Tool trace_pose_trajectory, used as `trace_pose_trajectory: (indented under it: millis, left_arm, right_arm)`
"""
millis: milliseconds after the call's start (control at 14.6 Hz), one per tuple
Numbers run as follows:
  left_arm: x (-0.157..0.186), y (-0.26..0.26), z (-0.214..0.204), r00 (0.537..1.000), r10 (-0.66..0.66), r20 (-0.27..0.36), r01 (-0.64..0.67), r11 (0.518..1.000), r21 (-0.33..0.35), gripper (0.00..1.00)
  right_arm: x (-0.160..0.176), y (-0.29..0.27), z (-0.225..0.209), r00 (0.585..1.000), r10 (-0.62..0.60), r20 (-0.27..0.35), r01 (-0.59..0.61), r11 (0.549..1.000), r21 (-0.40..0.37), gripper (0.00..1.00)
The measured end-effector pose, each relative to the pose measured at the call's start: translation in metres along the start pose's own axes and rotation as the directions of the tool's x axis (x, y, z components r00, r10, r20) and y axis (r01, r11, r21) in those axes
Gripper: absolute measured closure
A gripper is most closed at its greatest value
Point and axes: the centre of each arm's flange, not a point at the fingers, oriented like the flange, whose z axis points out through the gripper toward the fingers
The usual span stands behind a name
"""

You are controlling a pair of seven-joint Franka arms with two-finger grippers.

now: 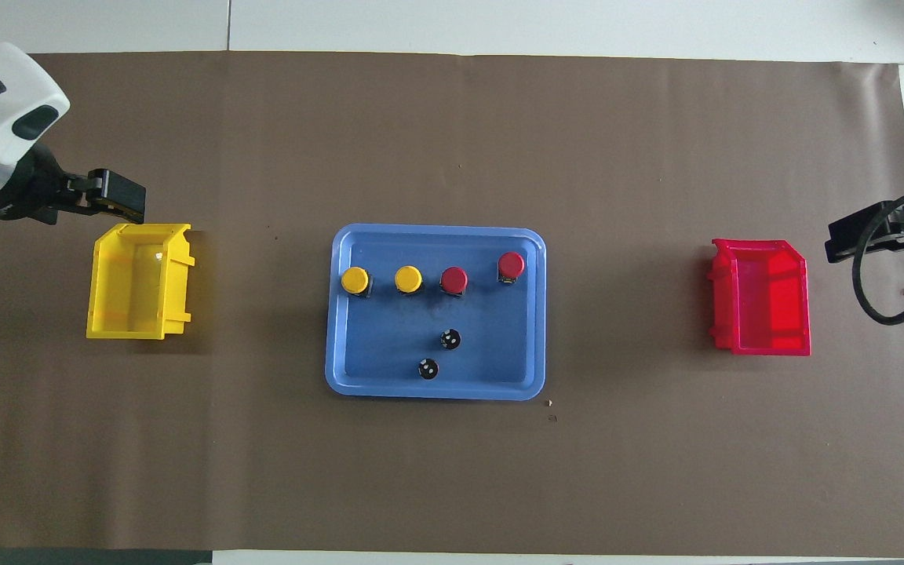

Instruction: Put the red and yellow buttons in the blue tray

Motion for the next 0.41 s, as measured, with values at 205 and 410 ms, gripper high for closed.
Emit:
trace_pose_trajectory:
  millis: [205,410]
  left_arm:
    - [-0.0119,-0.0008,-0.0140,1.000,0.027,0.003,-0.027,1.000,0.000,0.00]
    - [-0.0151,-0.0034,-0.0168,1.000,0.028,0.012,-0.028,1.000,0.001,0.00]
  right_arm:
    - [0.0016,0.0000,-0.0008,1.000,0.000,-0.013,0.000,1.000,0.000,0.00]
    - [0.0016,0.0010,-0.0008,1.000,0.002,-0.013,-0.002,1.000,0.000,0.00]
